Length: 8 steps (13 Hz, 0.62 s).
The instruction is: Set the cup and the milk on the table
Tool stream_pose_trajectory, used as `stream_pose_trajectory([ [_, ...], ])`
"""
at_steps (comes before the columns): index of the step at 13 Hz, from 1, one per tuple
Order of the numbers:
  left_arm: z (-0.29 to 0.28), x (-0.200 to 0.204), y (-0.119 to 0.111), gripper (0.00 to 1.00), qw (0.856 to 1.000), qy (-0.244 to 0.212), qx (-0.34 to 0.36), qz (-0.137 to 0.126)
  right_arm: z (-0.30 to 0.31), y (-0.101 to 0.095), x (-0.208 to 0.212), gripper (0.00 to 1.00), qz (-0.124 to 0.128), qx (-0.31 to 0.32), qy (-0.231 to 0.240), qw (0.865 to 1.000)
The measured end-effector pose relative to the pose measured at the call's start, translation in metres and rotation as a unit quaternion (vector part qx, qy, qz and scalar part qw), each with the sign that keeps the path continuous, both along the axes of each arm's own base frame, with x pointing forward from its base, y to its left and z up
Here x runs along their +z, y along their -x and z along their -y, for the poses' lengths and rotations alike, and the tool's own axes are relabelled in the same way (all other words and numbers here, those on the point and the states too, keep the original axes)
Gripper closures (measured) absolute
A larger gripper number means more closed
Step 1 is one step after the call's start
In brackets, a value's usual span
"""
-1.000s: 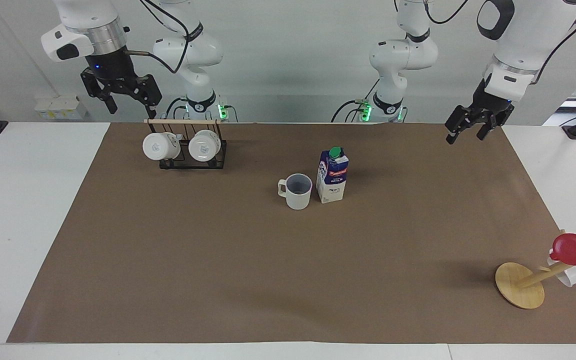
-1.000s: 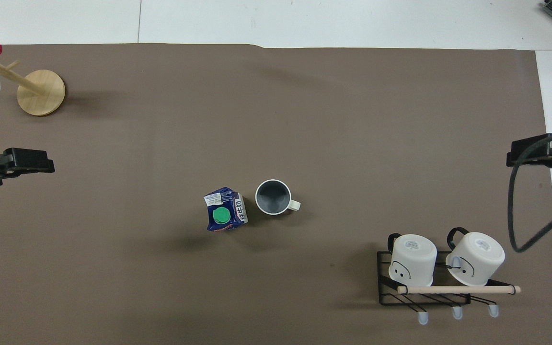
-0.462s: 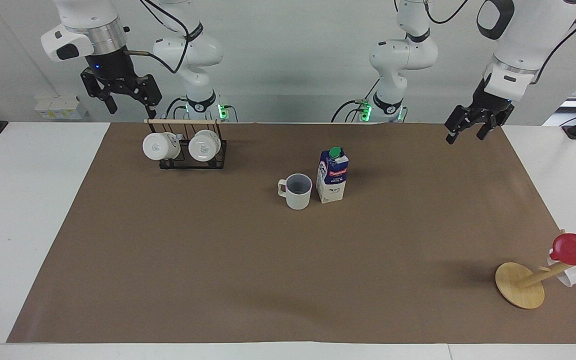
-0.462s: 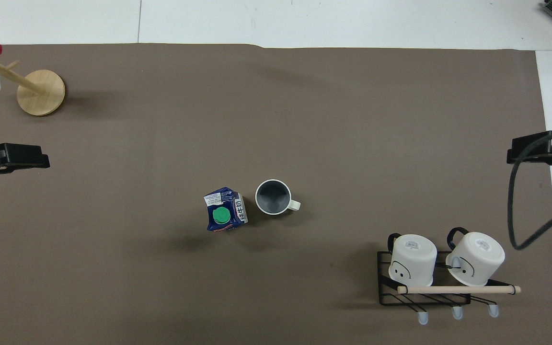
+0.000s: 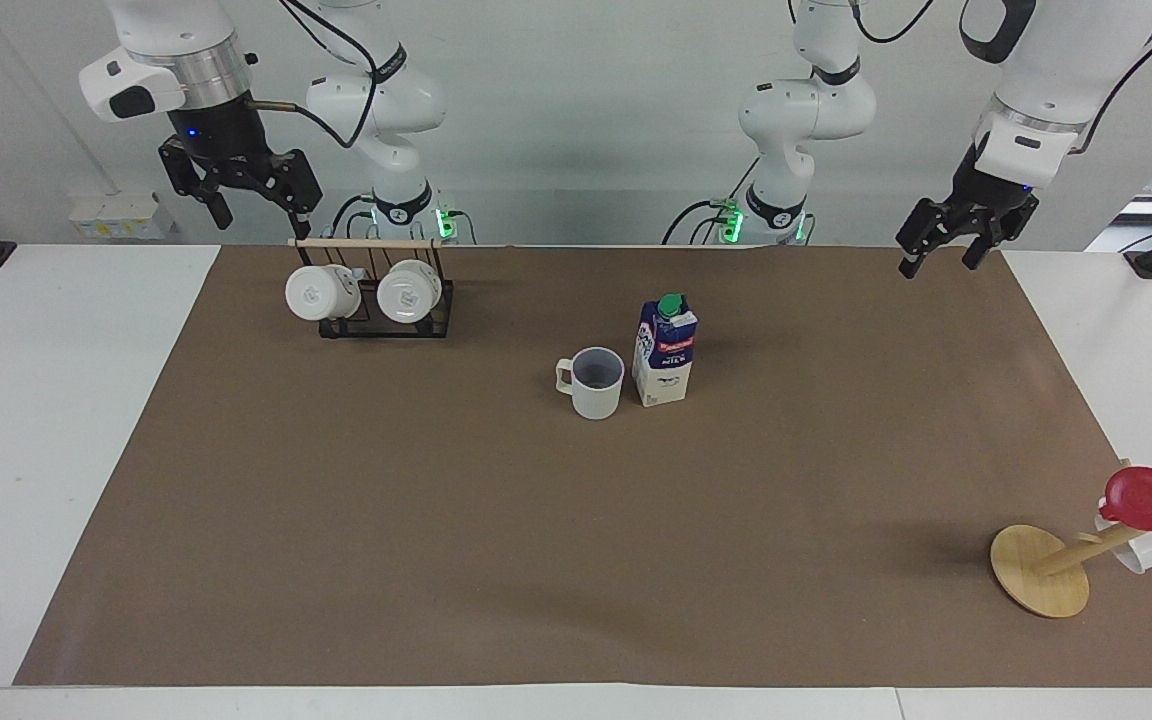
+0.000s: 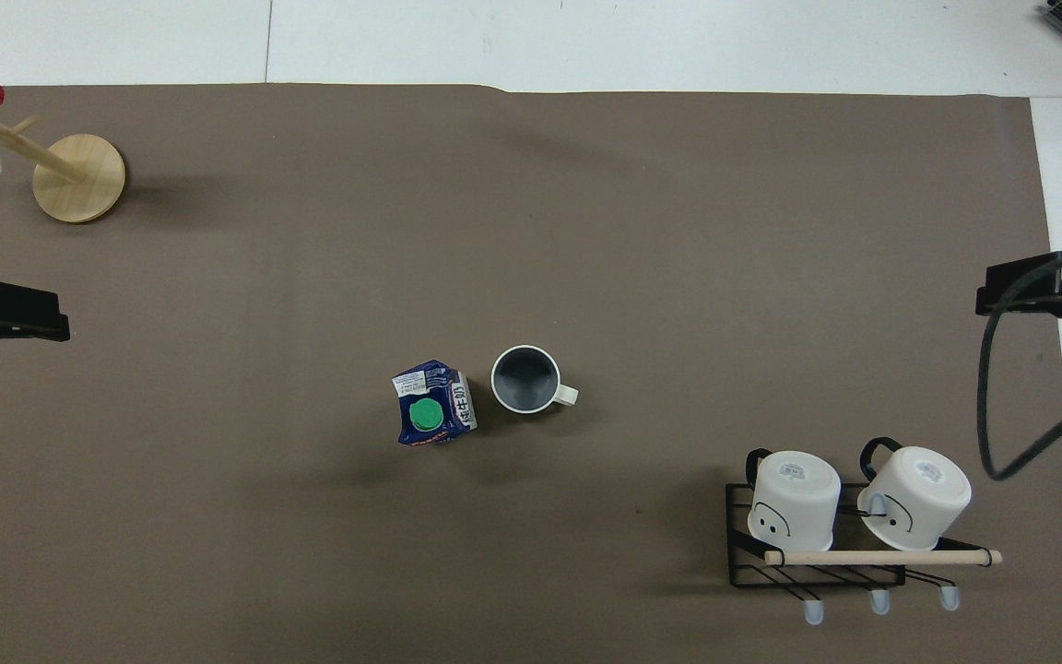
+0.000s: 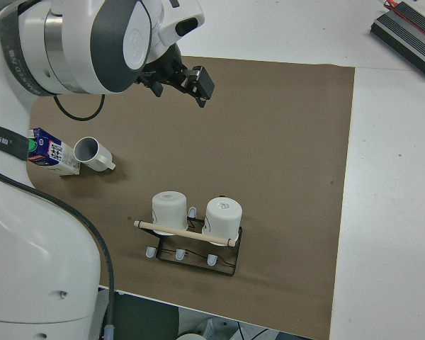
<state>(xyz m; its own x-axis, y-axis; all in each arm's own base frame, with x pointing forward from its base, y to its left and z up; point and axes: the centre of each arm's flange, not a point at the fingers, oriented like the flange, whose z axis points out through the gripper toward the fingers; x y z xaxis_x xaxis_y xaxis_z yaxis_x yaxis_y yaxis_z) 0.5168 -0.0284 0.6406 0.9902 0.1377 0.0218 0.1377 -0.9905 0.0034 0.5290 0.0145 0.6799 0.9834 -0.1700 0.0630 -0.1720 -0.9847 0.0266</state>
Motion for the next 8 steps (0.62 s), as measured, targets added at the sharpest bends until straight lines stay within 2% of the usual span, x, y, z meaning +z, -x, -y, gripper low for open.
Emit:
stream_pose_trajectory([
  [4, 0.0009, -0.0026, -0.0062, 0.0, 0.999, -0.001, -0.034, -0.004, 0.0, 0.0, 0.0, 0.0, 0.0, 0.0, 0.0, 1.0],
  [8, 0.003, 0.0026, -0.0088, 0.0, 0.999, -0.001, -0.043, 0.01, 0.0, 0.0, 0.0, 0.0, 0.0, 0.0, 0.0, 1.0],
])
